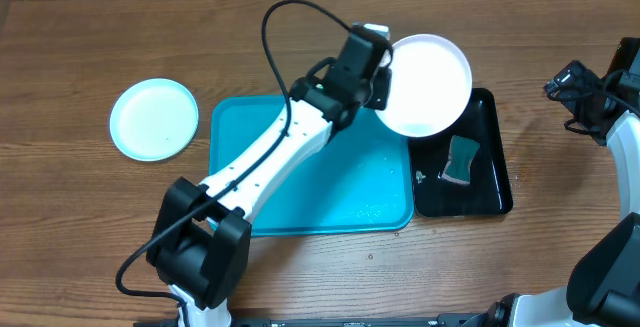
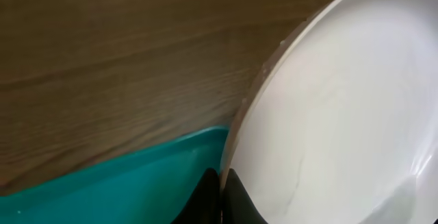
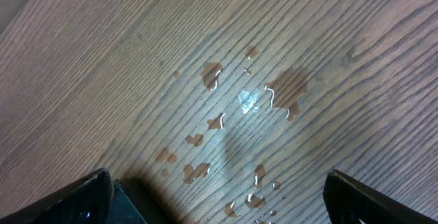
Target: Clean dirty plates on tray and stack at the side
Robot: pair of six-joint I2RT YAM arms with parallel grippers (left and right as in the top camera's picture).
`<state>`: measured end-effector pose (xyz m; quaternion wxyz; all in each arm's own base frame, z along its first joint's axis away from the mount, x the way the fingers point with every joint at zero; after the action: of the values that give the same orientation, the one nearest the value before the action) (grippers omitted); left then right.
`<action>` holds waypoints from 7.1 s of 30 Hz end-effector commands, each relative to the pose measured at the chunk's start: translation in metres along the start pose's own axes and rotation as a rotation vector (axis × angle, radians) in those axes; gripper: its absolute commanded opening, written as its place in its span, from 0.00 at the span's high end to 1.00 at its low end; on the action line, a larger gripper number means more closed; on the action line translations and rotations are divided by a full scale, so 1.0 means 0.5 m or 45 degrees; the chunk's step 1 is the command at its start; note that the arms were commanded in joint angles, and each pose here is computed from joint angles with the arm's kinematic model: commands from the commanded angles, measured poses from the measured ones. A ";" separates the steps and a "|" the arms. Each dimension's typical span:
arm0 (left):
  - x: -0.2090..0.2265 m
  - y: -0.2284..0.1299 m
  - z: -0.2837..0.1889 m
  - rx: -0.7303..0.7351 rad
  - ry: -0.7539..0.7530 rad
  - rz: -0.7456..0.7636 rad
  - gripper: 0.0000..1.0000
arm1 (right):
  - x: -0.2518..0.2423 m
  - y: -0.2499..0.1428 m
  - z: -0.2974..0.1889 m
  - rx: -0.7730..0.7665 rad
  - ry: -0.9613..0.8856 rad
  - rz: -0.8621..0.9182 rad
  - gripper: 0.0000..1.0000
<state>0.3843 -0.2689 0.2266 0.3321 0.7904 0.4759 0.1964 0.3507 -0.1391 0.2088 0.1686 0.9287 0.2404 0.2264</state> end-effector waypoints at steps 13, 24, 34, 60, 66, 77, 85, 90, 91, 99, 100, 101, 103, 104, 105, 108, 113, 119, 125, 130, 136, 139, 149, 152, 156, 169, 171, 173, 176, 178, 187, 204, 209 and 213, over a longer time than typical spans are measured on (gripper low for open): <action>-0.178 0.043 -0.094 -0.233 0.675 0.658 0.96 | 0.007 0.006 -0.020 -0.029 0.032 0.008 0.00; -0.268 0.047 -0.158 -0.300 0.930 0.925 0.96 | 0.007 0.006 -0.020 -0.029 0.032 0.008 0.00; -0.269 0.048 -0.162 -0.343 0.940 0.821 0.96 | 0.007 0.006 -0.020 -0.029 0.032 0.008 0.00; 0.174 0.000 -0.035 0.196 -0.535 -0.673 0.96 | 0.007 0.006 -0.020 -0.029 0.032 0.008 0.00; 0.413 -0.074 -0.090 0.248 -0.439 -1.072 0.96 | 0.007 0.006 -0.020 -0.029 0.032 0.008 0.00; 0.717 -0.295 -0.269 0.261 -0.053 -1.491 0.96 | 0.007 0.006 -0.020 -0.029 0.032 0.008 0.00; 0.814 -0.447 -0.376 0.438 0.487 -1.684 0.96 | 0.007 0.006 -0.020 -0.029 0.032 0.008 0.00; 0.826 -0.480 -0.377 0.487 0.626 -1.675 0.96 | 0.007 0.006 -0.020 -0.029 0.032 0.008 0.00; 0.825 -0.481 -0.371 0.483 0.625 -1.669 0.96 | 0.007 0.006 -0.020 -0.029 0.032 0.008 0.00; 0.800 -0.498 -0.297 0.488 0.623 -1.579 0.96 | 0.007 0.006 -0.020 -0.029 0.032 0.008 0.00; 0.796 -0.501 -0.288 0.488 0.619 -1.569 0.96 | 0.007 0.006 -0.020 -0.029 0.032 0.008 0.00; 0.793 -0.503 -0.279 0.486 0.616 -1.559 0.96 | 0.007 0.006 -0.020 -0.029 0.032 0.008 0.00; 0.788 -0.507 -0.264 0.474 0.612 -1.541 0.96 | 0.007 0.006 -0.020 -0.029 0.032 0.008 0.00; 0.786 -0.508 -0.259 0.470 0.611 -1.534 0.96 | 0.007 0.006 -0.020 -0.029 0.032 0.008 0.00; 0.785 -0.509 -0.255 0.469 0.614 -1.527 0.96 | 0.007 0.006 -0.020 -0.029 0.032 0.008 0.00; 0.783 -0.504 -0.250 0.468 0.621 -1.509 0.96 | 0.007 0.006 -0.020 -0.029 0.032 0.008 0.00; 0.780 -0.499 -0.245 0.463 0.616 -1.497 0.96 | 0.007 0.006 -0.020 -0.029 0.032 0.008 0.00; 0.780 -0.499 -0.245 0.464 0.615 -1.496 0.78 | 0.007 0.006 -0.020 -0.029 0.032 0.008 0.00; 0.776 -0.501 -0.245 0.480 0.604 -1.492 0.08 | 0.007 0.006 -0.020 -0.029 0.032 0.008 0.00; 0.766 -0.490 -0.237 0.456 0.457 -1.402 0.11 | 0.007 0.006 -0.020 -0.029 0.032 0.008 0.00; 0.739 -0.469 -0.218 0.468 0.329 -1.314 0.23 | 0.007 0.006 -0.020 -0.029 0.032 0.008 0.00; 0.722 -0.458 -0.205 0.490 0.304 -1.284 0.34 | 0.007 0.006 -0.020 -0.029 0.032 0.008 0.00; 0.678 -0.423 -0.167 0.547 0.266 -1.121 0.83 | 0.007 0.006 -0.020 -0.029 0.032 0.008 0.00; 0.671 -0.421 -0.164 0.558 0.257 -1.115 0.96 | 0.007 0.006 -0.020 -0.029 0.032 0.008 0.00; 0.668 -0.421 -0.164 0.563 0.243 -1.119 0.96 | 0.007 0.006 -0.020 -0.029 0.032 0.008 0.00; 0.627 -0.402 -0.174 0.533 -0.012 -1.161 0.90 | 0.007 0.006 -0.020 -0.029 0.032 0.008 0.00; 0.619 -0.388 -0.185 0.511 -0.033 -1.139 0.90 | 0.007 0.006 -0.020 -0.029 0.032 0.008 0.00; 0.608 -0.370 -0.200 0.475 -0.054 -1.116 0.90 | 0.007 0.006 -0.020 -0.029 0.032 0.008 0.00; 0.587 -0.331 -0.235 0.393 -0.085 -1.070 0.88 | 0.007 0.006 -0.020 -0.029 0.032 0.008 0.00; 0.567 -0.307 -0.258 0.352 -0.105 -1.037 0.87 | 0.007 0.006 -0.020 -0.029 0.032 0.008 0.00; 0.440 -0.262 -0.276 0.478 -0.212 -0.864 0.85 | 0.007 0.006 -0.020 -0.029 0.032 0.008 0.00; 0.167 -0.228 -0.180 0.771 -0.122 -0.408 0.50 | 0.007 0.006 -0.020 -0.029 0.032 0.008 0.00; 0.134 -0.239 -0.156 0.824 -0.059 -0.359 0.48 | 0.007 0.006 -0.020 -0.029 0.032 0.008 0.00; 0.123 -0.245 -0.133 0.846 -0.065 -0.343 0.43 | 0.007 0.006 -0.020 -0.029 0.032 0.008 0.00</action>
<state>0.2930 -0.1516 0.1969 0.1134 0.7971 0.5915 -0.0441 0.3509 -0.1389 0.2088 0.1674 0.9288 0.2396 0.2278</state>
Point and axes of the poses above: each gripper's point midway between its finger pads, its own z axis out along the fingers, its own x axis along the line the jaws close on, y = z × x, the point moved 9 cm from there along -z, back along the fingers, and after that the axes turned 13 degrees about z, right-handed, at the moved point
